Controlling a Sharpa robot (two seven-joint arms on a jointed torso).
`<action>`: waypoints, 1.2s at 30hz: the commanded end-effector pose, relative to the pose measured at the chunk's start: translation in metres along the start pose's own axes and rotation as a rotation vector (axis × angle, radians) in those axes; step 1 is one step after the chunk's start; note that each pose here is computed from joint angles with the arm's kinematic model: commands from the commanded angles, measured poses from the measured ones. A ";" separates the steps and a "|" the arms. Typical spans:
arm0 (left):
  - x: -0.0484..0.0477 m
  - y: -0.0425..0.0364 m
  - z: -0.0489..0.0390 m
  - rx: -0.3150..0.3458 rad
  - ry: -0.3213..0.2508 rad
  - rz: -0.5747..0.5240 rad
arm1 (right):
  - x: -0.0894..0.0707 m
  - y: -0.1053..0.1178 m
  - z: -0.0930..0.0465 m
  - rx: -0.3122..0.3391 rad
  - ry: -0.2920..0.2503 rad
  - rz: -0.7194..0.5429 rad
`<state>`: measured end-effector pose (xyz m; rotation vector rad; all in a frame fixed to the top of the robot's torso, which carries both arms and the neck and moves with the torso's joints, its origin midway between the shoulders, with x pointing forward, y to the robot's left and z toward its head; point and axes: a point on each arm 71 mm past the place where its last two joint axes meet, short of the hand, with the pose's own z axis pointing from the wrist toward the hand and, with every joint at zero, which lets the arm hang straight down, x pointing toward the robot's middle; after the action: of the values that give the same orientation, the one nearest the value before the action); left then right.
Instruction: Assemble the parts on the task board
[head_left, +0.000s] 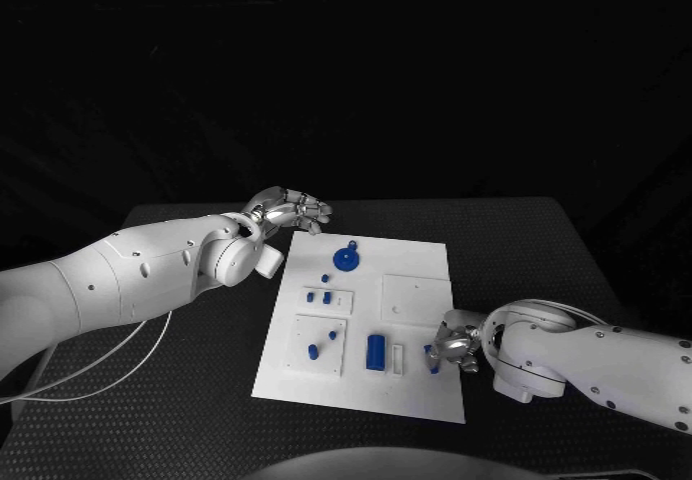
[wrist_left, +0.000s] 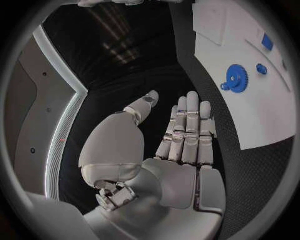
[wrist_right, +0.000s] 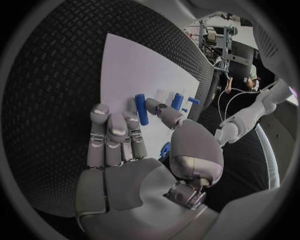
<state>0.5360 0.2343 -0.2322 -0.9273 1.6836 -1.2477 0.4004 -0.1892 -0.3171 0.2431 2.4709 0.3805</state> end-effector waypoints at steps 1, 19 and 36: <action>0.0025 -0.0017 0.0005 0.008 0.019 0.000 | 0.010 0.002 0.000 0.001 0.059 0.142; 0.0032 -0.0017 0.0000 0.007 0.027 0.002 | 0.016 0.017 0.003 -0.009 0.091 0.237; 0.0037 -0.0017 -0.0001 0.004 0.031 0.003 | 0.015 0.027 0.013 -0.008 0.099 0.218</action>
<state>0.5350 0.2330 -0.2324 -0.9213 1.6966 -1.2528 0.3994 -0.1577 -0.3245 0.5122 2.5265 0.5075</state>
